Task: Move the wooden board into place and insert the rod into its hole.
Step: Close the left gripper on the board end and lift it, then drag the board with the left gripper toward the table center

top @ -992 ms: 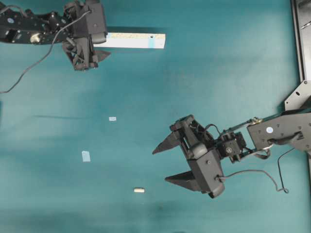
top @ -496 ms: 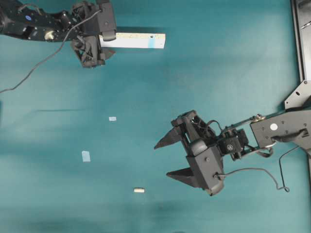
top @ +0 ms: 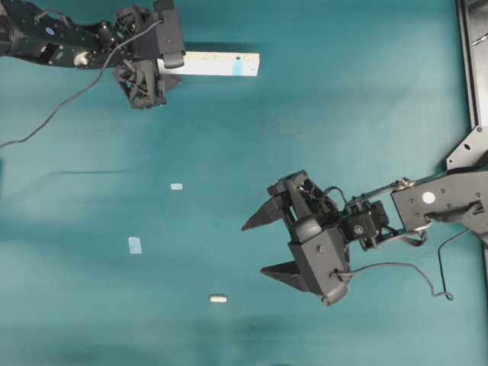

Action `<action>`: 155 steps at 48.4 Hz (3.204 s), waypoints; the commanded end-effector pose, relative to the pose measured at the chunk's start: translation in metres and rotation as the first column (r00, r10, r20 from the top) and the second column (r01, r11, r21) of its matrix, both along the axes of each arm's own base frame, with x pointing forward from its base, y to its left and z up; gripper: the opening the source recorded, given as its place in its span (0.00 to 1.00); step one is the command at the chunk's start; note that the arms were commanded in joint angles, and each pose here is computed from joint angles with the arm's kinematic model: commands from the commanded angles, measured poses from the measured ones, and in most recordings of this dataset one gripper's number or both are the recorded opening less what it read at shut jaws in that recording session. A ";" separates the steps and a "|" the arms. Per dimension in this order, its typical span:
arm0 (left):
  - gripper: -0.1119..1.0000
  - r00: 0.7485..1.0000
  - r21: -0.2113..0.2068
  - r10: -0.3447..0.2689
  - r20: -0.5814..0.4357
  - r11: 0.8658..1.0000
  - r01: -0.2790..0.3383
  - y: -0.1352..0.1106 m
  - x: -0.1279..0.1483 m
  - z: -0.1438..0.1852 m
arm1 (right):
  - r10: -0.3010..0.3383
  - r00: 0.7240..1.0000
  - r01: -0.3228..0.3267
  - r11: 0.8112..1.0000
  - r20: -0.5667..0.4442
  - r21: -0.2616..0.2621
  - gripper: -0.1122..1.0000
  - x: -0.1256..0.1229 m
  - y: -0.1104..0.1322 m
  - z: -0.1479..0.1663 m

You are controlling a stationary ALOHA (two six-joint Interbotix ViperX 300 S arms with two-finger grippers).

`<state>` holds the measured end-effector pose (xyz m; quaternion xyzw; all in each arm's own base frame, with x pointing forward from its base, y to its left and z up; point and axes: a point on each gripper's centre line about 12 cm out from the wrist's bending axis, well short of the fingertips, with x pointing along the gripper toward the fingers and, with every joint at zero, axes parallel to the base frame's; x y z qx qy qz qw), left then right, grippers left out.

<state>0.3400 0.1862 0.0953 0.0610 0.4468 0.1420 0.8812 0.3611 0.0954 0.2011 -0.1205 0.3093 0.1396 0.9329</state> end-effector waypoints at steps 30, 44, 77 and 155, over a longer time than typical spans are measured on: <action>0.30 0.998 0.004 0.020 0.059 1.000 -0.020 0.000 0.006 0.019 | -0.026 0.994 0.023 0.999 0.103 0.028 0.97 0.005 -0.006 0.048; 0.30 0.992 -0.029 0.026 0.121 0.999 -0.022 -0.020 0.012 0.053 | -0.056 0.984 0.050 0.998 0.168 0.044 0.97 0.002 -0.018 0.073; 0.30 0.976 -0.102 -0.057 0.212 0.992 0.080 -0.078 0.060 0.133 | -0.110 0.976 0.105 0.994 0.190 0.037 0.97 -0.026 -0.039 0.112; 0.30 0.952 -0.246 -0.103 0.289 0.953 0.177 -0.170 0.190 0.063 | -0.115 0.972 0.109 0.993 0.204 0.040 0.97 -0.051 -0.044 0.115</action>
